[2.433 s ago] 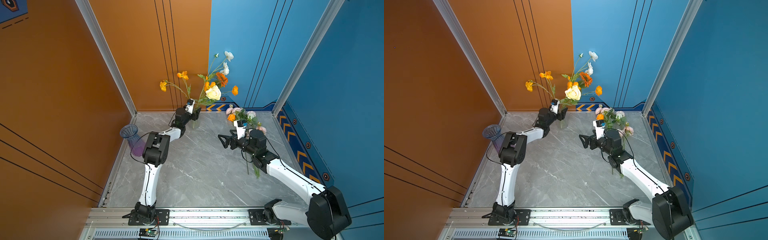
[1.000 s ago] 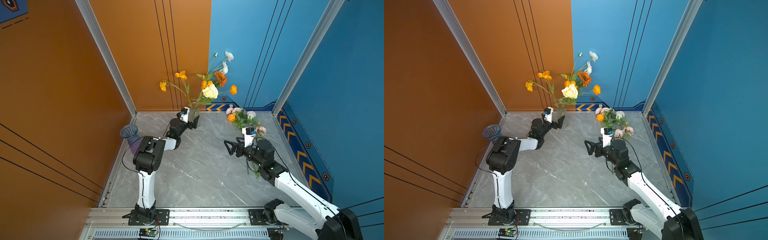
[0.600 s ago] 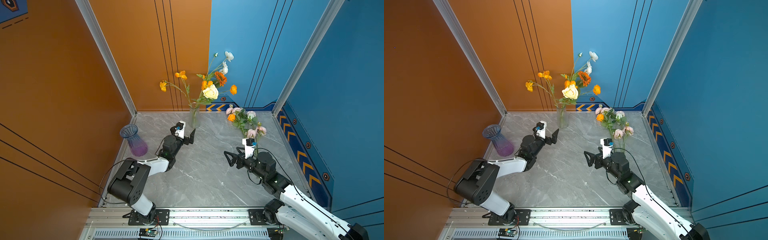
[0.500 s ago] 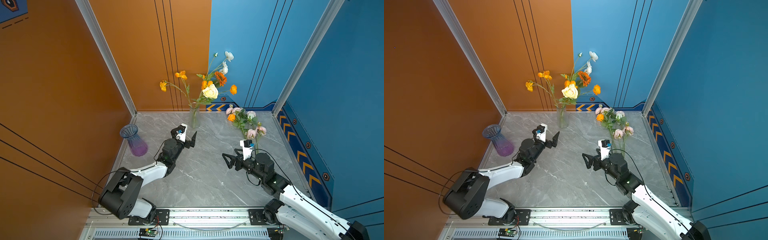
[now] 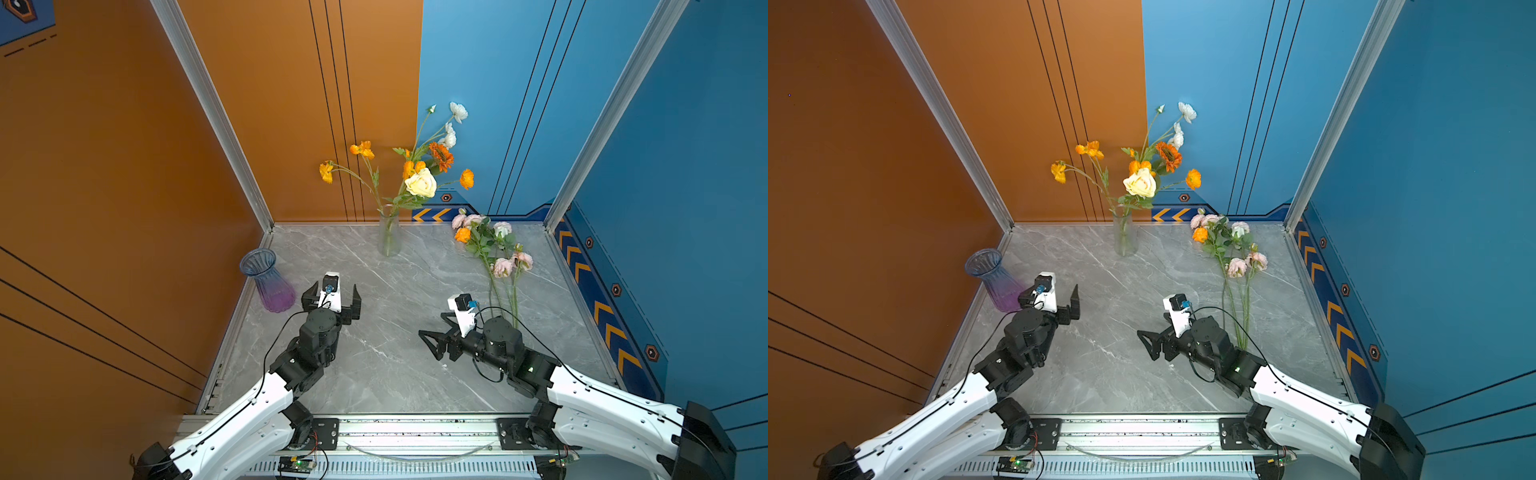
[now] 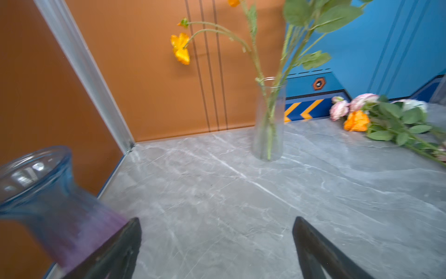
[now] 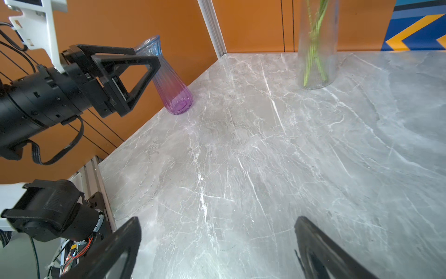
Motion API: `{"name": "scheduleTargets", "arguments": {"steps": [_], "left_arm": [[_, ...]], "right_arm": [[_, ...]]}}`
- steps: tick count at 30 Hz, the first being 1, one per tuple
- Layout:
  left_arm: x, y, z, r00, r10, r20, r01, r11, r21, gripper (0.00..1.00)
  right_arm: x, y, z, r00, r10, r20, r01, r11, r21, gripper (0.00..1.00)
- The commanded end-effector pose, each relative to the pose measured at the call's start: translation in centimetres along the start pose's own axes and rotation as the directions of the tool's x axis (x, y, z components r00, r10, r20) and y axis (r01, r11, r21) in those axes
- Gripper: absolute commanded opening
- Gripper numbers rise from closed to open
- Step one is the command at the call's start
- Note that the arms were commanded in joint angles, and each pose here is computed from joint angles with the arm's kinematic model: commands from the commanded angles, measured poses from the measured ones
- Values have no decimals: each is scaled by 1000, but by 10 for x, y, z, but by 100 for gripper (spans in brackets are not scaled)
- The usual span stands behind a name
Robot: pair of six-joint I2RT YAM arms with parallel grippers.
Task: Arrange the flowers into the vase
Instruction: 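Lower the clear vase onto the table near the back wall, then open the left gripper and reach it to the blue-purple glass vase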
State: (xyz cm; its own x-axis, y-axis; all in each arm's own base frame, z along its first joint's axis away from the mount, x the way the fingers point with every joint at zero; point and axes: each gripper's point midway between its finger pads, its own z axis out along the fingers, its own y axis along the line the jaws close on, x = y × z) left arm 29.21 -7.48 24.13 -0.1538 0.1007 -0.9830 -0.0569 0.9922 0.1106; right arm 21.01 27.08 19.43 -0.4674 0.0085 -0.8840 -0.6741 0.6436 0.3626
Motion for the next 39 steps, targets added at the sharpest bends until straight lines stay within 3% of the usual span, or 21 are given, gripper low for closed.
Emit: {"name": "scheduleTargets", "arguments": {"steps": [1, 7, 15, 21, 26, 33, 37, 39], "left_arm": [[30, 44, -7, 992, 53, -115, -77, 973, -215, 98], [28, 88, -10, 992, 19, -127, -69, 914, -401, 98], [41, 151, -20, 985, -115, -127, 9, 776, -631, 98], [63, 178, -14, 969, -231, -90, 115, 741, -662, 98], [63, 188, -3, 972, -237, -9, 173, 734, -656, 98], [69, 216, -2, 964, -264, 30, 203, 657, -726, 98], [68, 222, 11, 956, -285, 70, 249, 661, -708, 98], [67, 218, 24, 953, -298, 61, 261, 699, -666, 98]], "right_arm": [[-26, 17, 2, 997, -8, 83, 11, 999, -34, 100], [-32, 47, 11, 995, -56, 81, 64, 993, -97, 100], [-23, 55, 33, 997, -61, 56, 68, 987, -147, 100], [-40, 67, 50, 997, -79, 19, 81, 970, -229, 100], [-56, 70, 54, 997, -55, 60, 67, 973, -221, 100], [-53, 58, 50, 998, -42, 56, 52, 981, -188, 100], [-58, 54, 51, 998, -39, 50, 48, 981, -188, 100], [-58, 54, 53, 998, -39, 50, 48, 981, -187, 100]]}}
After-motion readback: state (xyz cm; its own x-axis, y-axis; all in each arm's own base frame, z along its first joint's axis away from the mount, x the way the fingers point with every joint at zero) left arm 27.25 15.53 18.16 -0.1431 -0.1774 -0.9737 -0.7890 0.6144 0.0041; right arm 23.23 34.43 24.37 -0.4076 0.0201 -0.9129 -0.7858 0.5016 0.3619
